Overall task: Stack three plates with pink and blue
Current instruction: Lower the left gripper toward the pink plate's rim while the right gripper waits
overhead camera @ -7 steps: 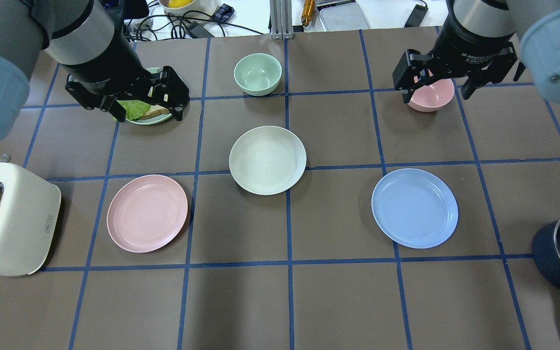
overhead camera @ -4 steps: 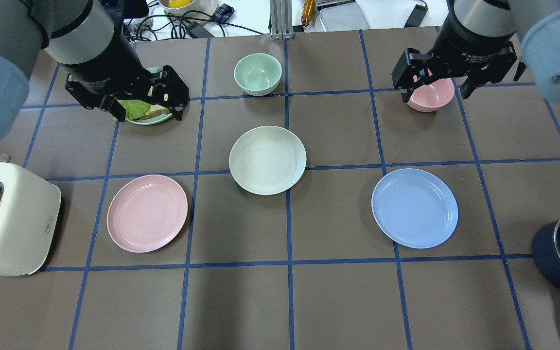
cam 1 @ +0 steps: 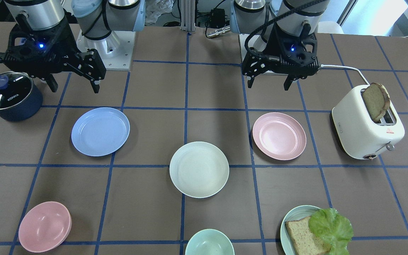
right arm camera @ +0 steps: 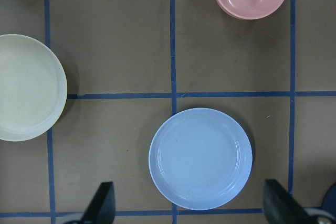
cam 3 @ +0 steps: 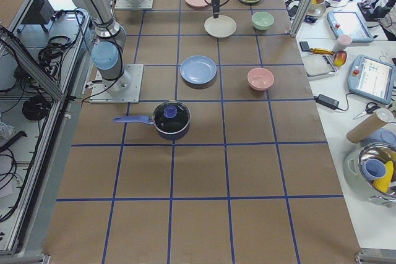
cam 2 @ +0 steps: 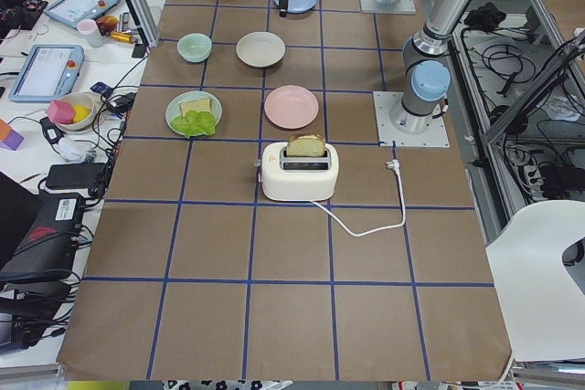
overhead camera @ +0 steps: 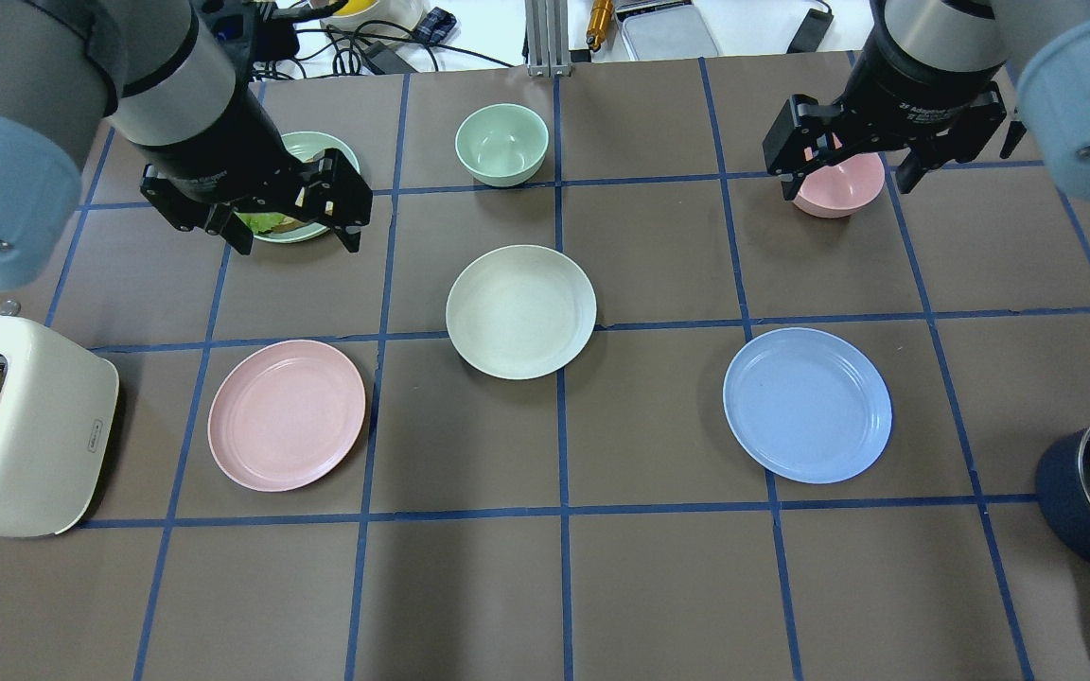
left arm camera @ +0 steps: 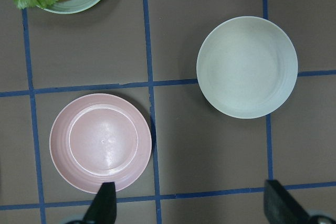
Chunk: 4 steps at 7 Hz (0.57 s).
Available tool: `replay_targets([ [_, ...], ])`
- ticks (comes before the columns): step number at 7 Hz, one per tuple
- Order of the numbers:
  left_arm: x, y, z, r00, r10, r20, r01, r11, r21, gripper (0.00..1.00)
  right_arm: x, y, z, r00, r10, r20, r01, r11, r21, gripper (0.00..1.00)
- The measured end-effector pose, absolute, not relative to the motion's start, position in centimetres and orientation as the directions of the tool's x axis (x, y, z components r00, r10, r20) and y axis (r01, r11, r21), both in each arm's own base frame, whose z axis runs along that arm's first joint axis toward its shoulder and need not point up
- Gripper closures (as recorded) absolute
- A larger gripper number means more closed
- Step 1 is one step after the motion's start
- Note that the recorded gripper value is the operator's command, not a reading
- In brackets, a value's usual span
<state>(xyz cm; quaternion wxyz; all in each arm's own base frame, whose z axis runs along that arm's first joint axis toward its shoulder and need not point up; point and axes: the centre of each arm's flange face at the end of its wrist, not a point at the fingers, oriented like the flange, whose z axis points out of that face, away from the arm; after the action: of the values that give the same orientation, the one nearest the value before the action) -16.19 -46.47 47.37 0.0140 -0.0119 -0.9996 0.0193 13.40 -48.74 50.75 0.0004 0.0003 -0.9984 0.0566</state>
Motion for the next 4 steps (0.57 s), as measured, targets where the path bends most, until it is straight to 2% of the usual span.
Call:
replay_targets([
  [2, -15.3, -46.5, 42.5, -1.000, 0.001, 0.012, 0.001, 0.999, -0.035, 0.19, 13.5, -48.8, 50.7, -1.000, 0.004, -0.031, 0.007, 0.994, -0.113, 0.00],
  [3, -14.8, -46.4, 40.3, -0.999, -0.021, -0.028, -0.020, 1.000, -0.017, 0.28, 13.5, -48.8, 50.6, -0.999, 0.006, -0.032, 0.010, 0.994, -0.111, 0.00],
  [4, -14.4, -46.6, 38.7, -0.997, -0.041, -0.067, -0.042, 0.999, 0.005, 0.33, 13.5, -48.8, 50.4, -1.000, 0.008, -0.030, 0.011, 0.995, -0.104, 0.00],
])
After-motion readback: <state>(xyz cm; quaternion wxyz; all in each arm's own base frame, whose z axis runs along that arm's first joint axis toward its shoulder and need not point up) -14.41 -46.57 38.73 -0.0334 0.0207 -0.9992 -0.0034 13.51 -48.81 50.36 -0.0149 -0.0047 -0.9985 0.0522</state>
